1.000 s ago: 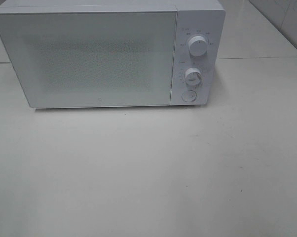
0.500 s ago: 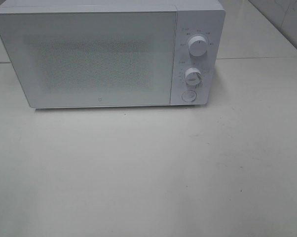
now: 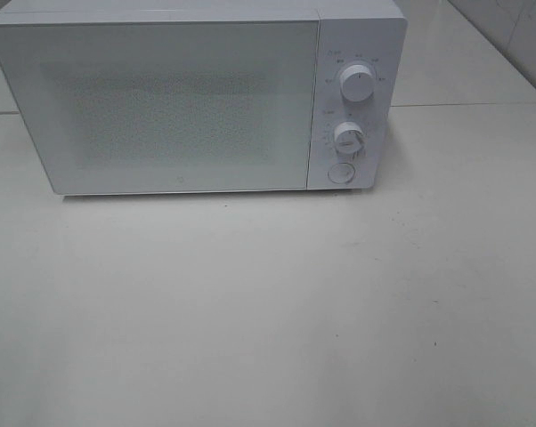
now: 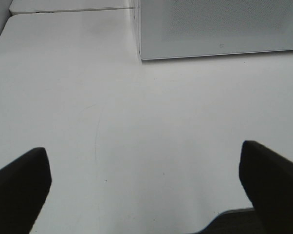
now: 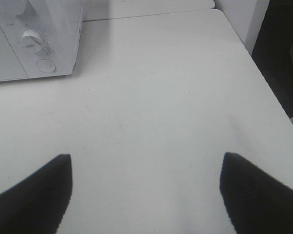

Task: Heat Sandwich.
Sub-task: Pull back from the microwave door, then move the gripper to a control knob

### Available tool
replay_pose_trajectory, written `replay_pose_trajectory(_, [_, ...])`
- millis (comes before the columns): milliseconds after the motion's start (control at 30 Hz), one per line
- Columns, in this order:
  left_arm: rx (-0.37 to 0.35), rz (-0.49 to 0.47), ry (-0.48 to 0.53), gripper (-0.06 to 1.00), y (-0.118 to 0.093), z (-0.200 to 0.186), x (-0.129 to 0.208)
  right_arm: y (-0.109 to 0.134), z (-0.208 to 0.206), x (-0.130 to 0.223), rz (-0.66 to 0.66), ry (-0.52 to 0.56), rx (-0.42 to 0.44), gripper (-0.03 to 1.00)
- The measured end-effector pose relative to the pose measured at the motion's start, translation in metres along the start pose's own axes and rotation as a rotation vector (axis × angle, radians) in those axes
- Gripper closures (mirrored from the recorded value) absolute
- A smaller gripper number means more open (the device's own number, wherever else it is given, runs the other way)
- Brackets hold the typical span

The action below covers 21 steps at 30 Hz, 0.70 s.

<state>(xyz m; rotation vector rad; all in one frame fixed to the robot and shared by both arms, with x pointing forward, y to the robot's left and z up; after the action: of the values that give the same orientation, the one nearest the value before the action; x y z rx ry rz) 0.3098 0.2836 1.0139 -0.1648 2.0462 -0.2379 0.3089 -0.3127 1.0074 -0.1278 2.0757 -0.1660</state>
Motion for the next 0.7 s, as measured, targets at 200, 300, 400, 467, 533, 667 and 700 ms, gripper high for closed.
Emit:
replay_pose_trajectory(200, [0.0, 0.0, 0.0, -0.03, 0.0, 0.0, 0.0, -0.005, -0.006, -0.025, -0.044, -0.067, 0.017, 0.19])
replay_pose_trajectory(300, [0.0, 0.0, 0.0, -0.03, 0.0, 0.0, 0.0, -0.007, -0.001, -0.035, -0.076, -0.071, 0.025, 0.17])
replay_pose_trajectory(400, [0.0, 0.0, 0.0, -0.03, 0.0, 0.0, 0.0, -0.008, 0.004, -0.04, -0.089, -0.068, 0.026, 0.16])
replay_pose_trajectory(467, [0.0, 0.0, 0.0, -0.03, 0.0, 0.0, 0.0, -0.008, 0.014, -0.051, -0.096, -0.068, 0.021, 0.16])
replay_pose_trajectory(533, [0.0, 0.0, 0.0, -0.03, 0.0, 0.0, 0.0, -0.007, 0.021, -0.057, -0.1, -0.072, 0.019, 0.16])
replay_pose_trajectory(667, [0.0, 0.0, 0.0, -0.03, 0.0, 0.0, 0.0, -0.007, 0.036, -0.071, -0.109, -0.081, 0.014, 0.16])
replay_pose_trajectory(700, [0.0, 0.0, 0.0, -0.03, 0.0, 0.0, 0.0, -0.007, 0.036, -0.071, -0.109, -0.081, 0.014, 0.16])
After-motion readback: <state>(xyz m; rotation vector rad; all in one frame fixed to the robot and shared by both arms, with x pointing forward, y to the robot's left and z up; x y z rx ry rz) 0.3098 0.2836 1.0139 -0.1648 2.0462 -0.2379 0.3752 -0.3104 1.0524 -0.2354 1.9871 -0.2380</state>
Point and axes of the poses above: a point on each arm's last joint axis where the gripper is mounted, z pointing out along that axis toward the gripper, y along the wrist's bending axis when the last joint is at zero, x = y × z, the point moved 9 cm from there along z, pointing out along that axis toward the gripper, and after that the axes turned 15 degrees about -z, right-handed, at the moved point
